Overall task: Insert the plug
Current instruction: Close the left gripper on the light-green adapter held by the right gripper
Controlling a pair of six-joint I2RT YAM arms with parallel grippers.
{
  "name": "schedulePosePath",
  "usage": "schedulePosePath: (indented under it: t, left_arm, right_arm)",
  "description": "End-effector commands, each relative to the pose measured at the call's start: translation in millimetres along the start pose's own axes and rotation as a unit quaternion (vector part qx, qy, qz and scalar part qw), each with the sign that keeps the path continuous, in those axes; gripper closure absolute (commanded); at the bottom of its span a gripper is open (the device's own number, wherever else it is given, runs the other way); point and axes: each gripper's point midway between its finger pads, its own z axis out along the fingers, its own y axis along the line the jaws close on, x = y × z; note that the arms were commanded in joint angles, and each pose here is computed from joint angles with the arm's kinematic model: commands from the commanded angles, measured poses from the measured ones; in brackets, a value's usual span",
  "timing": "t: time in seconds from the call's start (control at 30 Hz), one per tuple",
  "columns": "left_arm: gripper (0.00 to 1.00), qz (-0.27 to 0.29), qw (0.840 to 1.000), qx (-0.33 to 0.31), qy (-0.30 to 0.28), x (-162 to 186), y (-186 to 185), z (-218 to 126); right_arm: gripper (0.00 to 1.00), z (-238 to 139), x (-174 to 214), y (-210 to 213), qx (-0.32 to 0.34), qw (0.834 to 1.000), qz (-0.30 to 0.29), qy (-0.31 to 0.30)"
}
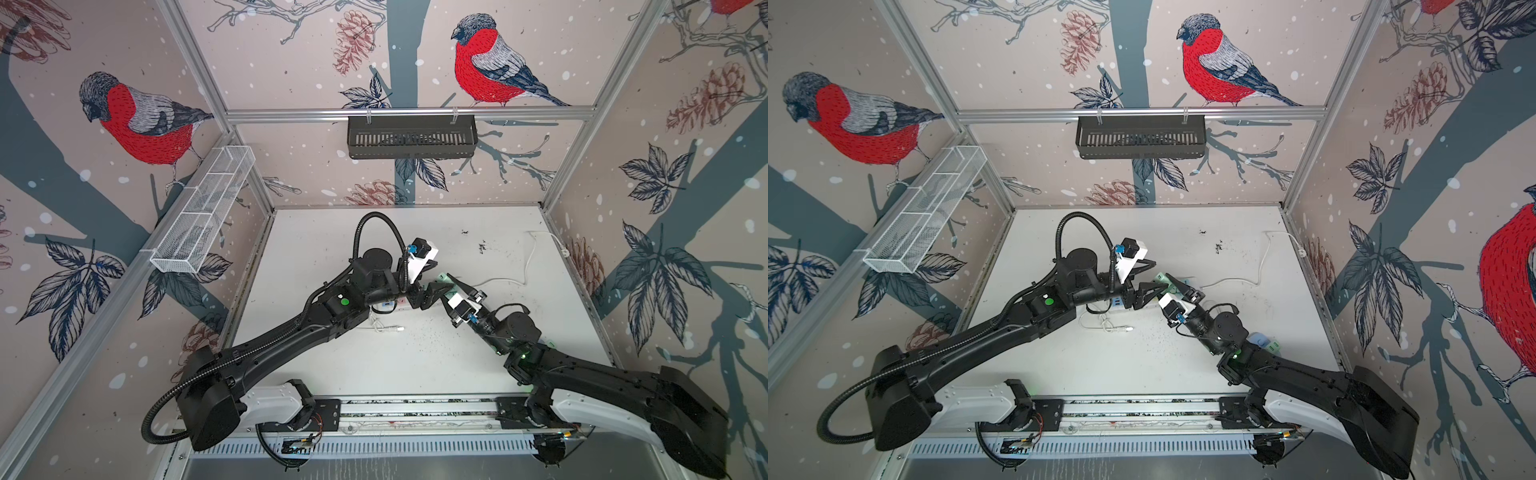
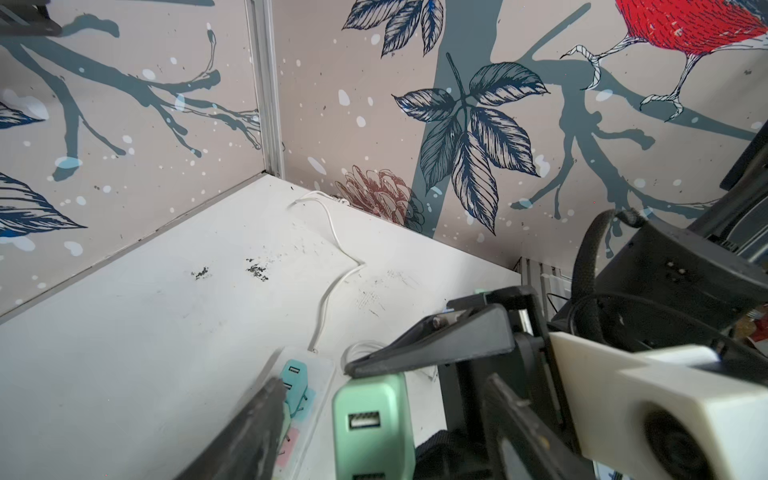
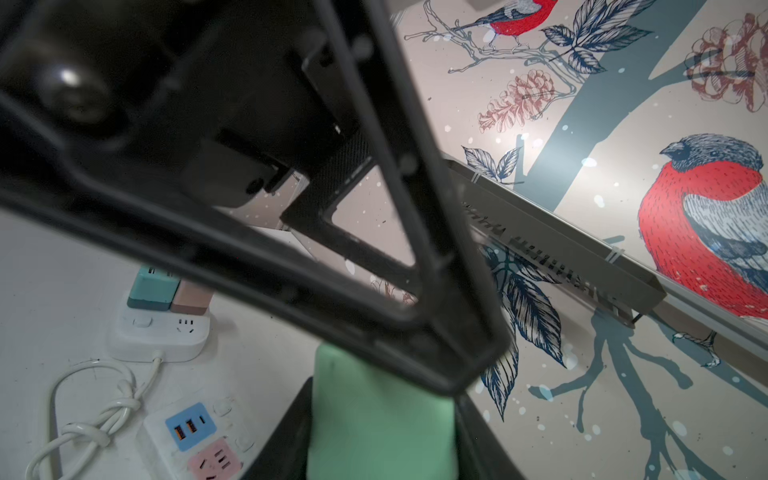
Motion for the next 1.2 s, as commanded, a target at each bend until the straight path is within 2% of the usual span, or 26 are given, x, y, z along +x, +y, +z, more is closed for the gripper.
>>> schedulePosePath:
  t: [0.0,0.17,0.43,0.93,1.17]
  left_arm:
    - [0.27,0.016,1.000,0.009,-0.010,-11,-4,0]
    - [0.28,0.015,1.000,-0.017,-0.017,-14,3,-3]
    - [0.30,0.012,1.000,0.015,0.002,-9,-6,6]
    - [0.36,0.021,0.999,0.037,0.015,-4,-14,11]
    - [0.39,0.020,0.999,0.042,0.027,1,-14,18]
  right_arm:
    - [0.95,-3,-19,-11,0.022,0.999,-0.007,-0.036]
    - [0.95,-11,-23,-13,0.032,0.998,-0.009,-0.055]
    - [0.95,-25,-35,-9,0.022,0.996,-0.012,-0.091]
    - [0.95,-16,-34,-25,0.062,0.995,-0.017,-0.073]
    - [0.95,-17,-39,-21,0.047,0.995,-0.015,-0.083]
